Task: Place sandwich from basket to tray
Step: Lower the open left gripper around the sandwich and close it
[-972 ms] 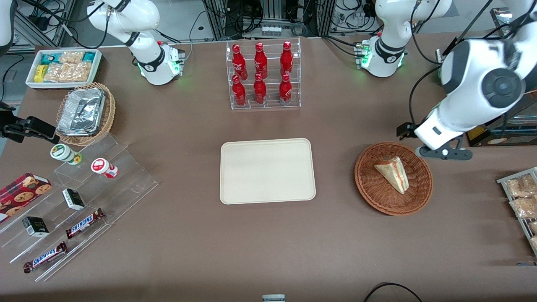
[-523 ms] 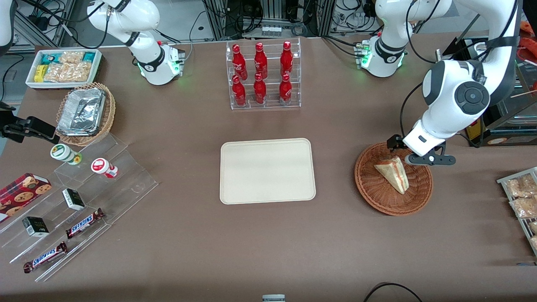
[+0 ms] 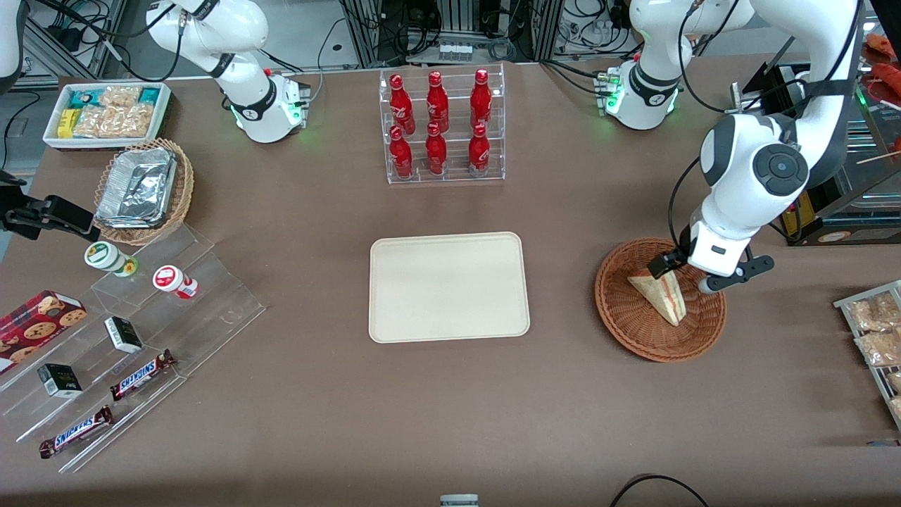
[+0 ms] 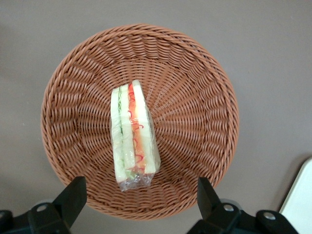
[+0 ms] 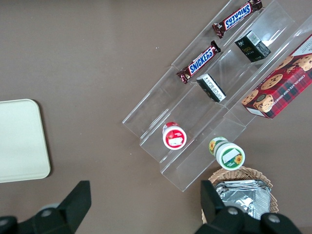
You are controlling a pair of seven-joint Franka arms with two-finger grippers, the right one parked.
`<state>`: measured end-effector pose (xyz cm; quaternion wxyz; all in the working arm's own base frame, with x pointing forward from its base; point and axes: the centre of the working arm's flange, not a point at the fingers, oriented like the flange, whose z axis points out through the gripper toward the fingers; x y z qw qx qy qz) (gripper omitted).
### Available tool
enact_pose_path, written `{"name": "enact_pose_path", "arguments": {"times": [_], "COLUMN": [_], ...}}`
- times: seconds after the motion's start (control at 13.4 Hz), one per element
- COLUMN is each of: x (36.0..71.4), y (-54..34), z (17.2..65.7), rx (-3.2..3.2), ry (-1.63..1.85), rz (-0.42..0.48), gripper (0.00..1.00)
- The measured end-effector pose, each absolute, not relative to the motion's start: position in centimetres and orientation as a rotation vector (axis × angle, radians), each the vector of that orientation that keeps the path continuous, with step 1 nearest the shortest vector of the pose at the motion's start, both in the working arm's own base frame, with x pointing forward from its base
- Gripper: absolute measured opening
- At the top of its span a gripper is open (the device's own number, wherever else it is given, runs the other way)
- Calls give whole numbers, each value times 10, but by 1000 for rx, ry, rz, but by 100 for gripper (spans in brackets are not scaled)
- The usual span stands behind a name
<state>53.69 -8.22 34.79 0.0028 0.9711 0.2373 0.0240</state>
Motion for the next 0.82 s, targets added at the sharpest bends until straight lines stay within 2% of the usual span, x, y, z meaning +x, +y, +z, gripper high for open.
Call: {"name": "enact_pose_path", "arguments": {"times": [0.3, 0.82], "x": [539, 542], "y": [-82, -76], "z": [330, 287], "rx": [2934, 2925], "ry": [1069, 1122], "rz": [78, 16], "gripper": [100, 100]}}
